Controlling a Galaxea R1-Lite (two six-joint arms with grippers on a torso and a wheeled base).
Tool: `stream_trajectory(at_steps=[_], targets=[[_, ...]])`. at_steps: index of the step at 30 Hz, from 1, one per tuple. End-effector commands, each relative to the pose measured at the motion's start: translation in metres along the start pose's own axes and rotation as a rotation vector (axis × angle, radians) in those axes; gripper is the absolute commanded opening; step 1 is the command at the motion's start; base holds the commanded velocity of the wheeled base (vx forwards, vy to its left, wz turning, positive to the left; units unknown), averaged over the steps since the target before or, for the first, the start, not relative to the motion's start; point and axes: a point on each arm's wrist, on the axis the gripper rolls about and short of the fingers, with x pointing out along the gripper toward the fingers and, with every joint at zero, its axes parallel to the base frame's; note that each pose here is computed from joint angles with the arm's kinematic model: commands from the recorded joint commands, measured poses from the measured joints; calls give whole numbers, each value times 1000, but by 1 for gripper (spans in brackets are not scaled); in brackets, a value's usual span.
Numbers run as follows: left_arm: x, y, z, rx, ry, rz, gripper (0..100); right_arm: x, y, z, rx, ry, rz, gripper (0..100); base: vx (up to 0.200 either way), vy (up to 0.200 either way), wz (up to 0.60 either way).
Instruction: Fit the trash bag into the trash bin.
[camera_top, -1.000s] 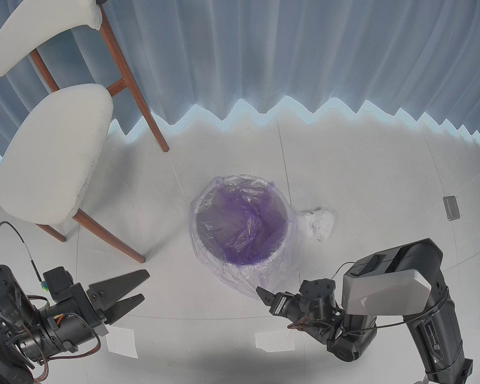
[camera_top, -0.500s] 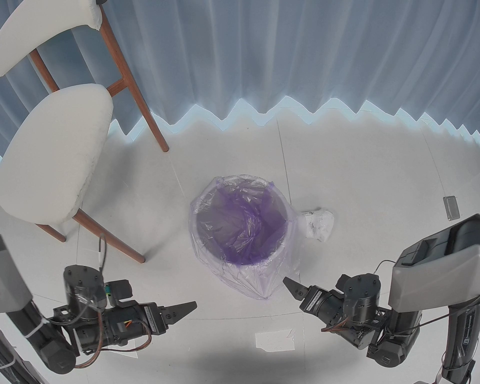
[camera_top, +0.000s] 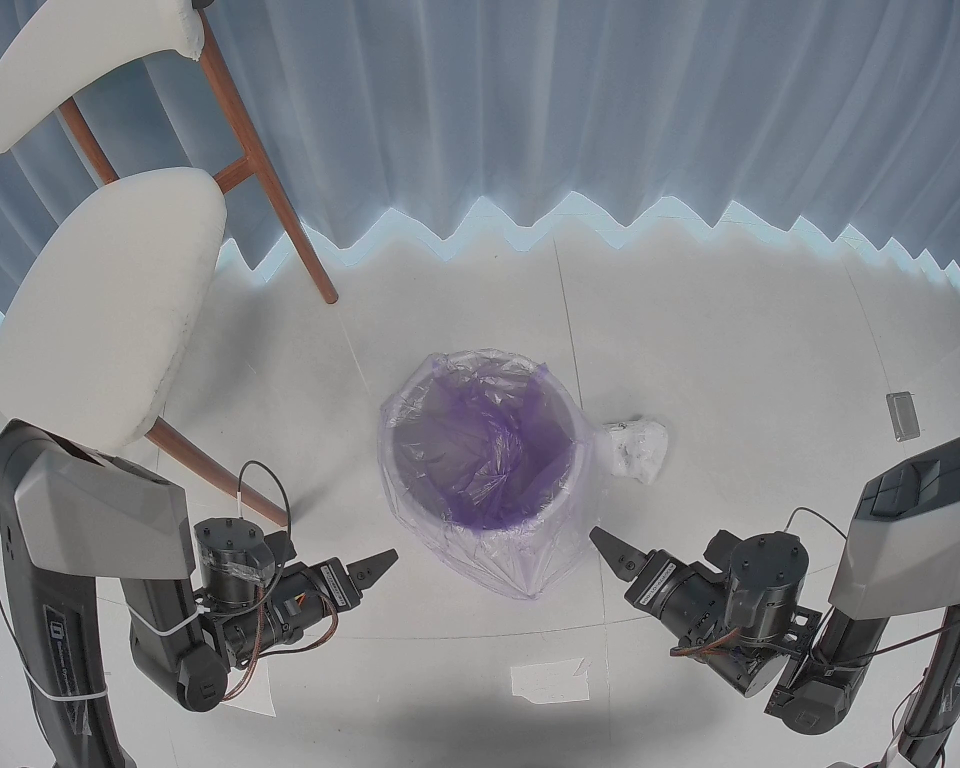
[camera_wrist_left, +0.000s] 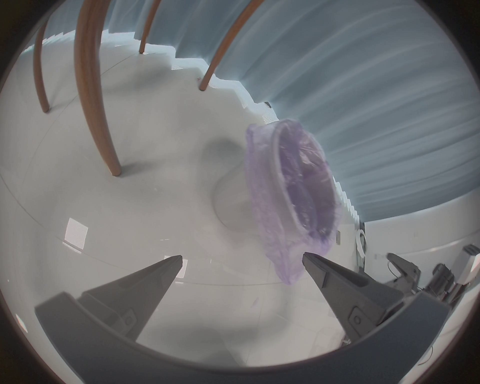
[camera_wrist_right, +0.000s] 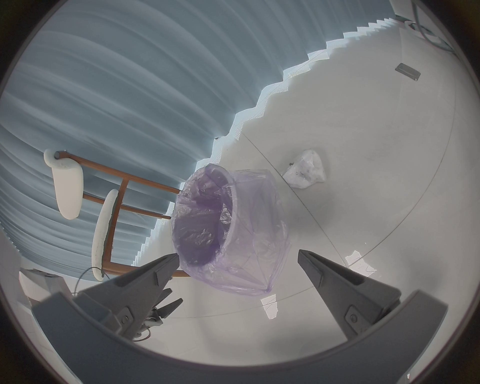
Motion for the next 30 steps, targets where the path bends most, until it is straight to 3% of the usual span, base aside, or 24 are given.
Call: stream_trajectory(at_steps=[1, 12, 26, 27, 30], targets=[[15, 17, 2, -29, -17, 34, 100, -2, 5, 4, 9, -23, 28, 100, 0, 0, 0], [38, 7, 20, -140, -95, -41, 100, -3, 4, 5, 8, -34, 15, 100, 0, 0, 0], [62, 18, 18, -142, -107, -39, 100, -4, 5, 7, 5, -44, 13, 100, 0, 0, 0], [65, 21, 16, -141, -103, -36, 0, -5, 5, 7, 6, -46, 15, 100, 0, 0, 0], [69, 24, 13, -129, -102, -33, 0, -5, 5, 7, 6, -44, 13, 100, 0, 0, 0]])
